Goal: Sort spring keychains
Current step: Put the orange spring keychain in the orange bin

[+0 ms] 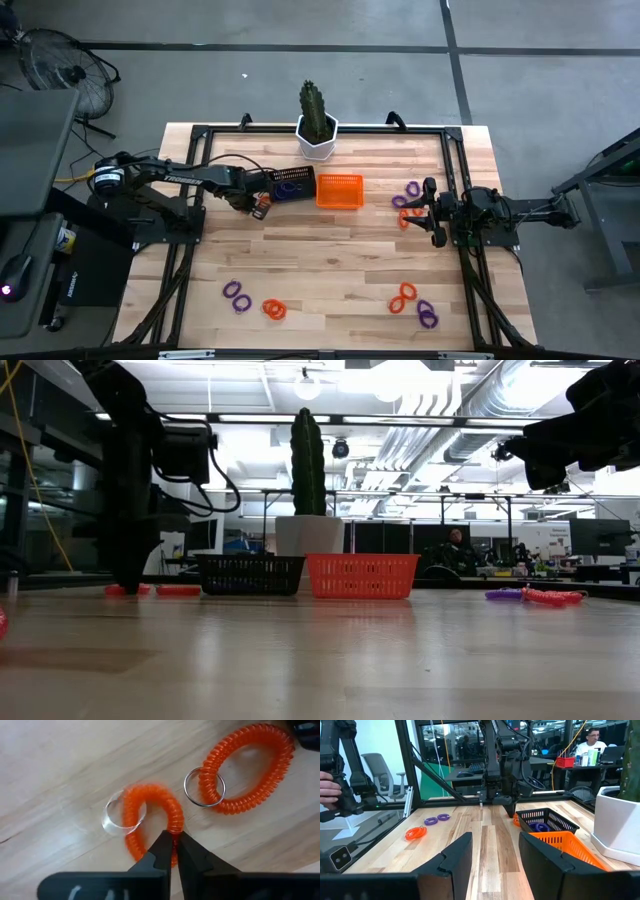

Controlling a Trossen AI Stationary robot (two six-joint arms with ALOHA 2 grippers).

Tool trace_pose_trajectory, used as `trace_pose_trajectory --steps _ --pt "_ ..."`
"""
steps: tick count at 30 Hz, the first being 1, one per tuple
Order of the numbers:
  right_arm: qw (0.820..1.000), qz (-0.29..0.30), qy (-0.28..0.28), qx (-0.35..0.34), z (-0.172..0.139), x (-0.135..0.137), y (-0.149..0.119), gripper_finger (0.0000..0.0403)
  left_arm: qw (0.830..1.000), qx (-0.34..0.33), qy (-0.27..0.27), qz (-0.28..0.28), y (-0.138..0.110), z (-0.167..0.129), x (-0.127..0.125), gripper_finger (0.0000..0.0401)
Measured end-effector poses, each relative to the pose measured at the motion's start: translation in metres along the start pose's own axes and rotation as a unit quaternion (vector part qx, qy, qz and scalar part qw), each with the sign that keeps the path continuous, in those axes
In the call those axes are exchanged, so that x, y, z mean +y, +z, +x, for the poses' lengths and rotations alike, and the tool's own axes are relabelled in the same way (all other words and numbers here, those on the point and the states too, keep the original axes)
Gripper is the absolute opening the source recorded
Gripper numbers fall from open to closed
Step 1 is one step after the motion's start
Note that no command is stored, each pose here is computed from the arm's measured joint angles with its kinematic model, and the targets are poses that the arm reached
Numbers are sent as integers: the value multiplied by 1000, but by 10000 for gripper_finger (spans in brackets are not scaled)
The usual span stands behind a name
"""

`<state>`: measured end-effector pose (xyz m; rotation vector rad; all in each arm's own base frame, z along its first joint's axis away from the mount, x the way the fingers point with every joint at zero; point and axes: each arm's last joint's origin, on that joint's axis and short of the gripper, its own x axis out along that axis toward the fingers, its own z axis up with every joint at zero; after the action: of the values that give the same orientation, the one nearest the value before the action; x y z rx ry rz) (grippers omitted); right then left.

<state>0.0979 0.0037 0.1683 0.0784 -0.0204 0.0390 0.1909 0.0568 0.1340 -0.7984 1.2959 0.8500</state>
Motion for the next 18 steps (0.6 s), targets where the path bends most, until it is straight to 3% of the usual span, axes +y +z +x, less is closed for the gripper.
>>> trace_pose_trajectory --steps 7,18 --pt "1000 0 0 0 0 0 0 156 999 -17 -29 4 0 -15 1 11" --pt "1000 0 0 0 0 0 0 158 982 -129 -135 19 13 -84 -7 11"
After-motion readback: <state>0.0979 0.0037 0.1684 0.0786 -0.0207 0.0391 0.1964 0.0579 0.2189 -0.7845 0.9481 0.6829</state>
